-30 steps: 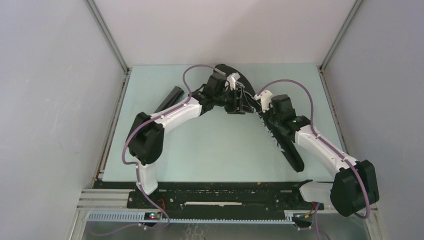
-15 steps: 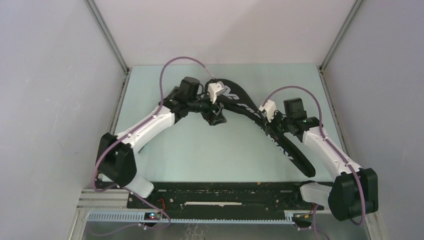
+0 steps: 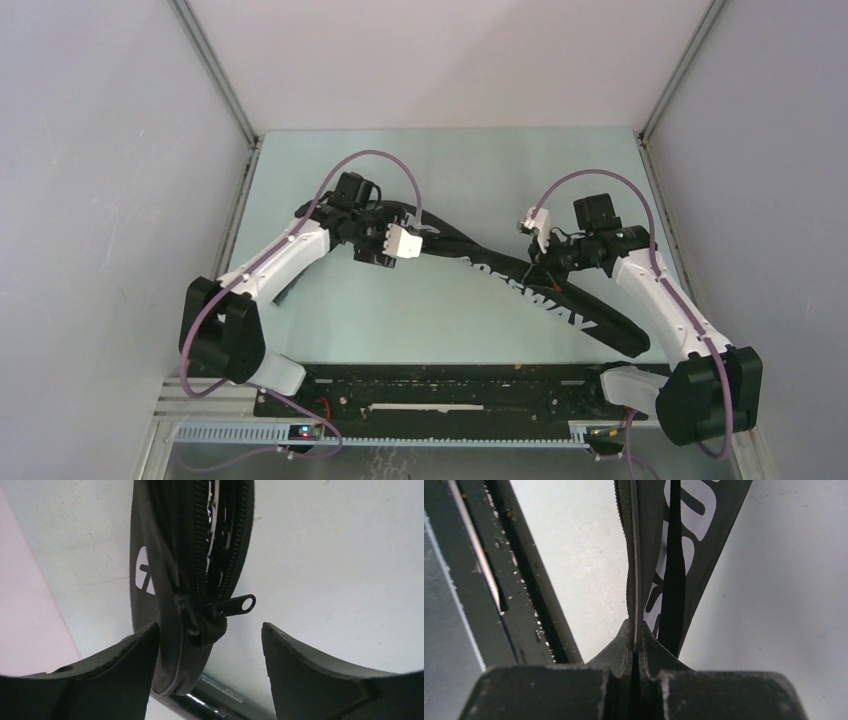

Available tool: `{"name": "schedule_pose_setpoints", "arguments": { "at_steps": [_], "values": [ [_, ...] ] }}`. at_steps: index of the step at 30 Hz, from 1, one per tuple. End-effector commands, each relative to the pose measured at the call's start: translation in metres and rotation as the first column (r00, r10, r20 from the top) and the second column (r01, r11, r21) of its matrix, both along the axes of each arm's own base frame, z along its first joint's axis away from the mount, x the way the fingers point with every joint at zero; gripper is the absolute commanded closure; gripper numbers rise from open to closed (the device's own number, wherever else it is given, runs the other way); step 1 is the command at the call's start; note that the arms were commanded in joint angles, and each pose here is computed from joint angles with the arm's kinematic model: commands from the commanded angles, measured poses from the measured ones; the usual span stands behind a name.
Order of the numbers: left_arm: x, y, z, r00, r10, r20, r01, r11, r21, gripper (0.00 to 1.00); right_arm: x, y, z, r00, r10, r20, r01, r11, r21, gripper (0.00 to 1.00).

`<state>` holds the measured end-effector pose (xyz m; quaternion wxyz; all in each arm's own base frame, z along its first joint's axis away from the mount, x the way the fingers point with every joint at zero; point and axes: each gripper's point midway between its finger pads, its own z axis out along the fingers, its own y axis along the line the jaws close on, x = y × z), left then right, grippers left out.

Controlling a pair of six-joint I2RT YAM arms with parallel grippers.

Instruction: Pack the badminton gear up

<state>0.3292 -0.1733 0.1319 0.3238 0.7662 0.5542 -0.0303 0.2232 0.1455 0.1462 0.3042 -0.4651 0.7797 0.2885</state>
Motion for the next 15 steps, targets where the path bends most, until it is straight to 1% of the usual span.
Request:
{"name": "schedule_pose_setpoints", "arguments": {
  "at_steps": [1,4,7,9,10,15],
  "values": [
    [0.008,0.010,-0.001,0.987,-0.119,0.112,0.108,0.989,0.106,0.22,-0.008,0.014,0.034,0.997,0.063,0.039,-0.067,0.990,0.121,1.00],
    [0.018,0.015,0.000,0.983,-0.097,0.157,0.082,0.991,0.103,0.29,-0.009,0.010,0.030,0.998,0.064,0.024,-0.066,0.991,0.116,1.00],
    [0.023,0.017,0.007,0.982,-0.083,0.167,0.075,0.996,0.048,0.38,-0.006,0.004,0.024,0.998,0.055,0.007,-0.055,0.993,0.108,1.00],
    [0.027,0.013,0.010,0.980,-0.082,0.181,0.081,0.997,0.016,0.46,-0.004,0.001,0.021,0.999,0.048,-0.006,-0.047,0.993,0.112,1.00],
    [0.027,0.010,0.011,0.980,-0.085,0.182,0.087,0.996,-0.002,0.49,-0.002,0.000,0.020,0.999,0.045,-0.009,-0.044,0.993,0.111,1.00],
    [0.024,-0.016,0.013,0.979,-0.147,0.140,0.164,0.980,-0.113,0.61,-0.001,-0.002,0.017,0.998,0.042,-0.047,-0.036,0.993,0.115,1.00]
  ]
}}
